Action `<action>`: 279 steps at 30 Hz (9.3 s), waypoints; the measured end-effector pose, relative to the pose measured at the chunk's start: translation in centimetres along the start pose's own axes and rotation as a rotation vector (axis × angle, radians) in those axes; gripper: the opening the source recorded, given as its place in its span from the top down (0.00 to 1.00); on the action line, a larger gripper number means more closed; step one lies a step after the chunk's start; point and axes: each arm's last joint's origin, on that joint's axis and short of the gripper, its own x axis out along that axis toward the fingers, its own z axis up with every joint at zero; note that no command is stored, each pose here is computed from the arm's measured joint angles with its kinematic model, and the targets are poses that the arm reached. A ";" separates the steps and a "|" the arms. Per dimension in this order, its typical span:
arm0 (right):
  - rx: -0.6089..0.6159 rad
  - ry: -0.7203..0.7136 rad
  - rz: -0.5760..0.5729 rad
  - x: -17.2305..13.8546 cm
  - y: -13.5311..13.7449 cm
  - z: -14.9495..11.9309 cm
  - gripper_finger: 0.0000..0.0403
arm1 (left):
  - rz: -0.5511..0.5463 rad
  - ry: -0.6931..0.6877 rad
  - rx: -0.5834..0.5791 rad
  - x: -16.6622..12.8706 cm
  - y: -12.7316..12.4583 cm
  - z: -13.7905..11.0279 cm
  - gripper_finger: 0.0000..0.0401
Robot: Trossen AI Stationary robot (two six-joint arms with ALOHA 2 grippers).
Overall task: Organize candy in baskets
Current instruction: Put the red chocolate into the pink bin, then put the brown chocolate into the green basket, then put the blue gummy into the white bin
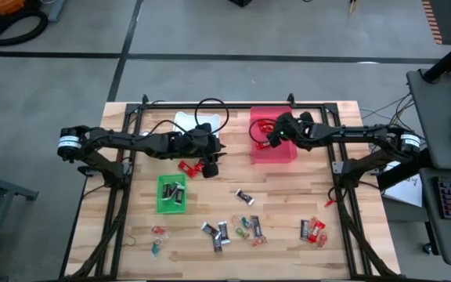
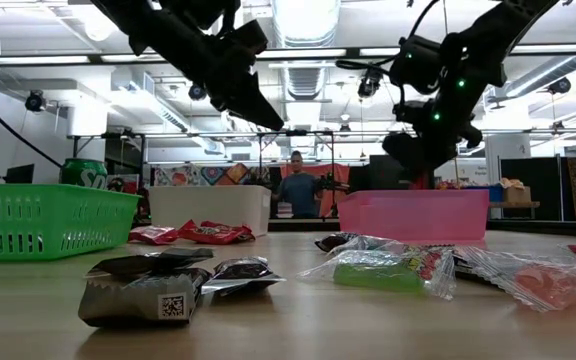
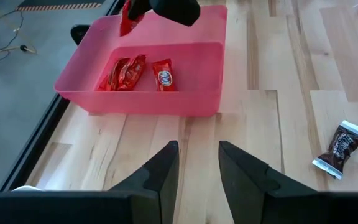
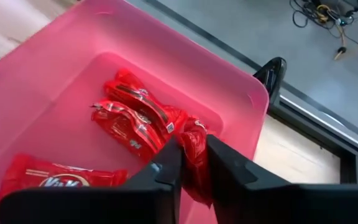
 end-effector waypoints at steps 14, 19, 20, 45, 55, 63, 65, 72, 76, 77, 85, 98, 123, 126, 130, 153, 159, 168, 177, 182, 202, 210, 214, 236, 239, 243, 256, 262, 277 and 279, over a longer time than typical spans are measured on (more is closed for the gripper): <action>0.010 0.042 0.262 -0.9 1.0 1.5 0.74 | -0.175 0.041 0.013 0.0 -0.6 -0.7 0.75; -0.024 0.053 0.453 -2.2 2.5 2.0 0.74 | -0.379 -0.007 0.014 0.0 -1.4 -1.0 0.75; -0.034 0.049 0.484 -2.6 2.9 2.1 0.74 | -0.387 -0.017 0.016 0.0 -1.5 -1.0 0.75; -0.291 -0.113 0.834 -13.3 8.3 1.8 0.74 | -0.446 -0.122 0.276 5.9 -7.9 -3.8 0.75; -0.296 -0.104 0.829 -13.2 8.2 1.6 0.74 | -0.455 -0.172 0.249 8.6 -8.8 -5.4 0.71; -0.300 -0.099 0.817 -12.9 8.2 1.3 0.74 | -0.475 -0.210 0.175 9.7 -8.9 -5.9 0.57; -0.301 -0.097 0.815 -12.9 8.2 1.2 0.74 | -0.478 -0.200 0.169 10.2 -9.0 -6.4 0.56; -0.293 -0.108 0.822 -12.5 8.4 0.9 0.74 | -0.482 -0.194 0.150 11.9 -9.3 -7.2 0.55; -0.292 -0.109 0.822 -12.5 8.4 0.9 0.74 | -0.533 -0.188 0.127 12.6 -9.2 -7.4 0.55; -0.291 -0.112 0.824 -12.5 8.4 0.9 0.74 | -0.539 -0.189 0.120 12.7 -9.1 -7.4 0.55; -0.298 -0.114 0.823 -12.5 8.4 0.9 0.74 | -0.545 -0.171 0.133 12.9 -8.9 -8.0 0.61; -0.302 -0.115 0.822 -12.5 8.4 0.8 0.74 | -0.549 -0.146 0.134 12.9 -8.8 -8.2 0.89; -0.233 -0.202 0.627 -12.0 7.9 1.5 0.74 | -0.510 -0.038 0.105 7.0 -5.2 -3.7 1.00; -0.225 -0.213 0.623 -11.8 7.8 1.8 0.74 | -0.505 0.042 0.097 4.5 -4.5 -3.1 1.00; -0.217 -0.236 0.619 -11.6 7.7 2.2 0.74 | -0.487 0.137 0.027 0.6 -3.6 -2.2 1.00; -0.265 -0.299 0.618 -11.5 7.7 2.8 0.74 | -0.338 0.818 -0.352 -10.7 -5.2 -7.1 1.00; -0.278 -0.303 0.616 -11.5 7.7 2.8 0.74 | -0.292 0.849 -0.392 -10.5 -5.6 -8.2 0.98; -0.278 -0.303 0.616 -11.5 7.7 2.8 0.74 | -0.288 0.843 -0.384 -10.4 -5.5 -8.3 0.79; -0.282 -0.305 0.615 -11.5 7.6 2.8 0.74 | -0.341 0.780 -0.302 -10.7 -5.5 -6.9 0.67; -0.357 -0.339 0.636 -11.5 7.6 3.1 0.74 | -0.391 0.625 -0.193 -11.4 -5.2 -4.9 0.69; -0.447 -0.439 0.740 -10.5 7.3 4.0 0.74 | -0.387 -0.039 0.125 -12.7 -3.8 -4.5 0.81; -0.440 -0.409 0.787 -9.2 6.5 4.4 0.74 | -0.307 -0.171 0.109 -11.7 -2.5 -6.5 0.81; -0.401 -0.383 0.772 -8.5 6.1 4.4 0.74 | -0.292 -0.145 0.032 -11.3 -2.3 -7.4 0.81; -0.246 -0.251 0.756 -7.7 5.6 4.0 0.74 | -0.032 0.171 -0.120 -8.0 -2.5 -9.4 0.77; -0.245 -0.251 0.756 -7.7 5.6 4.0 0.74 | -0.010 0.208 -0.108 -7.2 -2.7 -9.7 0.72; -0.241 -0.251 0.757 -7.7 5.6 4.0 0.74 | 0.007 0.233 -0.096 -6.5 -2.8 -9.4 0.65; -0.233 -0.238 0.773 -7.8 5.8 3.7 0.74 | -0.002 0.297 -0.005 -2.2 -4.1 -8.4 0.57; -0.278 -0.239 0.779 -7.9 6.0 3.2 0.74 | -0.016 0.319 0.029 -0.7 -4.5 -7.8 0.57; -0.358 -0.295 0.775 -7.9 6.1 3.1 0.74 | -0.171 0.355 0.021 -0.4 -5.1 -7.6 0.57; -0.359 -0.293 0.774 -7.8 6.1 3.1 0.74 | -0.172 0.345 0.030 -0.4 -5.1 -7.5 0.57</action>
